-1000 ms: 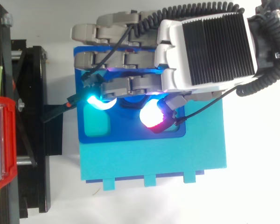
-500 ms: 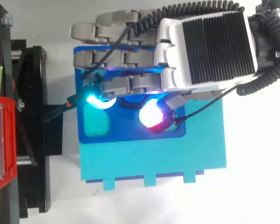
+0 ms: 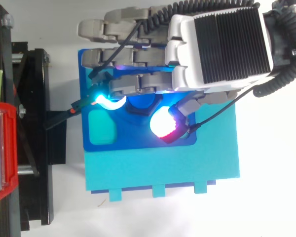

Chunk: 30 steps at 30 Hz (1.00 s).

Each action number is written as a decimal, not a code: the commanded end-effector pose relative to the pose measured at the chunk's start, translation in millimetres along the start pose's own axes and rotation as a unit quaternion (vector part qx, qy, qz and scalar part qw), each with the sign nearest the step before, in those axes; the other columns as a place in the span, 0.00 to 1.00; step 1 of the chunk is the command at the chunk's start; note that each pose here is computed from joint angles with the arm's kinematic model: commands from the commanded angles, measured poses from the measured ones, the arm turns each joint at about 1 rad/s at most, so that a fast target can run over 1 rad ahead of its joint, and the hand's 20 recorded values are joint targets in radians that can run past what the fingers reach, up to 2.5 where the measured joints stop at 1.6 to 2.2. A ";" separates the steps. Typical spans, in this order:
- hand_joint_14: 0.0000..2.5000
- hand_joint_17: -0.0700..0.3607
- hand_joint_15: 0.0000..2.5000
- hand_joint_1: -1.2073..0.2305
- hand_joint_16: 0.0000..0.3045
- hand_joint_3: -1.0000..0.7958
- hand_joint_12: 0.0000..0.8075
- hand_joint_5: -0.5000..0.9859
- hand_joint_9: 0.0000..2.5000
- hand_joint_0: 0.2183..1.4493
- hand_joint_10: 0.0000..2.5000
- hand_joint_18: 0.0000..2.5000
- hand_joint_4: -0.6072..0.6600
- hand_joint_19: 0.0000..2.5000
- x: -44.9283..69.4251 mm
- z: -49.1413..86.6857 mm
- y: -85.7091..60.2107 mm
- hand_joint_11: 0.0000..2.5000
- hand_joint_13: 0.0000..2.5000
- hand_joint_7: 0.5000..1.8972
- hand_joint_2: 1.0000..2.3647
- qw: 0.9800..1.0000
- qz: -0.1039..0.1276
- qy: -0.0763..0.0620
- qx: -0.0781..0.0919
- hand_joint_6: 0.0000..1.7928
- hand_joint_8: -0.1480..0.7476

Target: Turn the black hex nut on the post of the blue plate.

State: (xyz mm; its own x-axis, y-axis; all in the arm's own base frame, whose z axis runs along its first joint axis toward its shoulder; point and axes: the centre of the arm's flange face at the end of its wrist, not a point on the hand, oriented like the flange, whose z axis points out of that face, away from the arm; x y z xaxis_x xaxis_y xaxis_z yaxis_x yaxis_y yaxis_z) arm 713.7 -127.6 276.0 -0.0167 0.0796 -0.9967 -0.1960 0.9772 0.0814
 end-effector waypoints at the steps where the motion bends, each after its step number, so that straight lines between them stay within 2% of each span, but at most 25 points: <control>1: 0.00 0.37 0.01 0.36 0.13 0.28 0.34 0.26 0.08 0.19 0.00 0.06 0.78 0.09 0.2 -0.3 -0.3 0.17 0.03 0.40 0.00 1.000 0.000 0.000 0.000 0.28 0.23; 10: 0.00 0.37 0.01 0.38 0.13 0.28 0.33 0.28 0.09 0.19 0.00 0.06 0.79 0.09 -0.2 0.2 -0.4 0.18 0.03 0.44 0.00 1.000 0.000 -0.002 0.000 0.28 0.23; 21: 0.00 0.38 0.01 0.40 0.14 0.28 0.34 0.28 0.09 0.17 0.00 0.07 0.80 0.09 0.2 -0.3 -0.3 0.20 0.03 0.44 0.00 1.000 0.000 0.000 0.000 0.28 0.23; 30: 0.00 0.39 0.01 0.42 0.15 0.28 0.36 0.28 0.08 0.15 0.04 0.08 0.81 0.09 -0.9 -1.4 -2.9 0.16 0.04 0.43 0.00 1.000 -0.001 -0.001 -0.005 0.28 0.24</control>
State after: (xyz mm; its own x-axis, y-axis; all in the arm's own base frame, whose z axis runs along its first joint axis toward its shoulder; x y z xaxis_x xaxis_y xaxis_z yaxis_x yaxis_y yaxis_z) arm 713.0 -129.9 276.3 -0.0160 0.0788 -0.9968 -0.2027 0.9759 0.0804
